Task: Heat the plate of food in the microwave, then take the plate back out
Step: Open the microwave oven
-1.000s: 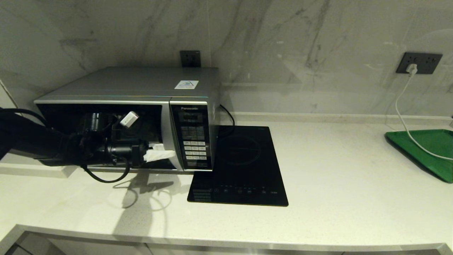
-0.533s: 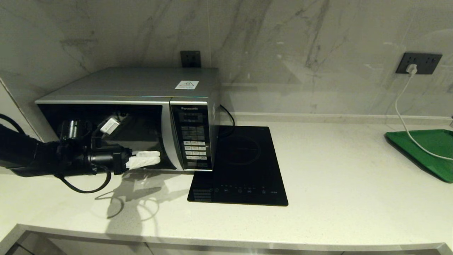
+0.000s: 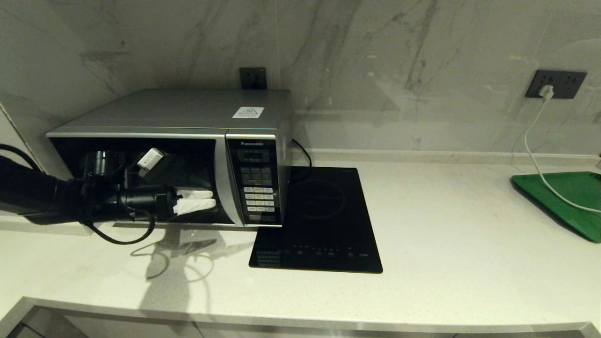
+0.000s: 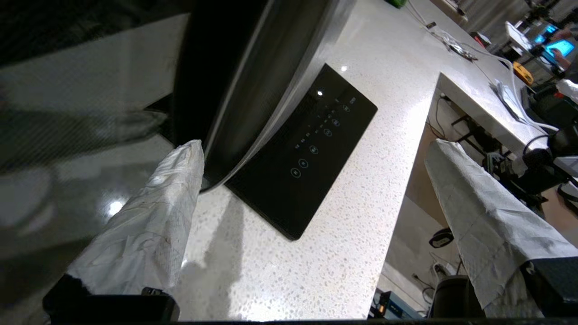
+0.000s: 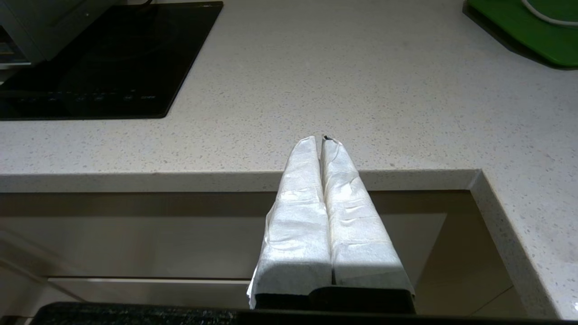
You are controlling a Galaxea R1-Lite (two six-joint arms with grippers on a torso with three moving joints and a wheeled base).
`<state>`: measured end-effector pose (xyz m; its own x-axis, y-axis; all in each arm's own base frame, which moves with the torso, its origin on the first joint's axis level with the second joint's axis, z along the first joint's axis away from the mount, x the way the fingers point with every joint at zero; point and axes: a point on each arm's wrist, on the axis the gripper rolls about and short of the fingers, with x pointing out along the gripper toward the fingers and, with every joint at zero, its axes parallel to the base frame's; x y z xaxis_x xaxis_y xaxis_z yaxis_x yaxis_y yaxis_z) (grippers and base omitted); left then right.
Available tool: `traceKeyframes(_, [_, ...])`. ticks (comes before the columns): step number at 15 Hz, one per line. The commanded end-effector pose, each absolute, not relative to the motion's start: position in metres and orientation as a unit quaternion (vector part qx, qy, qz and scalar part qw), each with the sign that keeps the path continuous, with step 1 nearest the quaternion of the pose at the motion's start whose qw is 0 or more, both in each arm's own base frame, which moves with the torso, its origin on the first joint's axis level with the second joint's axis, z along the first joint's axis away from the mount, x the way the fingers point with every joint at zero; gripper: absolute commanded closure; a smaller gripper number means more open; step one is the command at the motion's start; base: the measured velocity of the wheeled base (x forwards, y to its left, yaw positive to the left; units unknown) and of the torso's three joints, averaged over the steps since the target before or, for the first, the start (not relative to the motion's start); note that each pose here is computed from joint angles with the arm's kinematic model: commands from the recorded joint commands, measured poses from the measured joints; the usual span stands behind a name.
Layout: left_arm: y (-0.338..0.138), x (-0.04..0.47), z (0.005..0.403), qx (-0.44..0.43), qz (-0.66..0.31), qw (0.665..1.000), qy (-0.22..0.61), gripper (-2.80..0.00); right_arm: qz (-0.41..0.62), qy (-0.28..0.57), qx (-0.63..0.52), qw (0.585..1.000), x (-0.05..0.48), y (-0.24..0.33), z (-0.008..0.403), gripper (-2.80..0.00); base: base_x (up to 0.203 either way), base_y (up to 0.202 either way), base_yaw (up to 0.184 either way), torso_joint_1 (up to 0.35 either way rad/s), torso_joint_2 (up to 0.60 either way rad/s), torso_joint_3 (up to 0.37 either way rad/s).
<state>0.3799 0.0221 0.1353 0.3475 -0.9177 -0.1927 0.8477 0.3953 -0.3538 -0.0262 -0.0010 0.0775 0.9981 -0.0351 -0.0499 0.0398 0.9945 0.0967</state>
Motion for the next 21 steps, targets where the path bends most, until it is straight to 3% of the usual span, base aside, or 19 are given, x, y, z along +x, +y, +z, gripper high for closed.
traceKeyframes(1, [0.009, 0.384, 0.136, -0.093, -0.558, 0.804, 0.180, -2.80, -0.019, 0.025, 0.049, 0.998, -0.026, -0.001, 0.077, 0.00, 0.000, 0.000, 0.000, 0.000, 0.00, 0.000])
traceKeyframes(8, [-0.016, 0.384, 0.133, -0.098, -0.589, 0.779, 0.189, -2.80, -0.019, 0.025, 0.049, 0.998, -0.026, -0.001, 0.078, 0.00, 0.000, 0.000, 0.000, 0.000, 0.00, 0.000])
traceKeyframes(14, [0.011, 0.358, 0.138, -0.171, -0.586, 0.761, 0.220, -2.80, -0.019, 0.026, 0.049, 0.998, -0.026, -0.001, 0.077, 0.00, 0.000, 0.000, 0.000, 0.000, 0.00, 0.000])
traceKeyframes(18, [0.023, 0.355, 0.122, -0.198, -0.570, 0.761, 0.240, -2.80, -0.019, 0.026, 0.049, 0.998, -0.026, -0.001, 0.077, 0.00, 0.000, 0.000, 0.000, 0.000, 0.00, 0.000])
traceKeyframes(21, [0.042, 0.347, 0.117, -0.198, -0.533, 0.784, 0.247, -2.80, -0.019, 0.025, 0.049, 0.998, -0.026, -0.001, 0.078, 0.00, 0.000, 0.000, 0.000, 0.000, 0.00, 0.000])
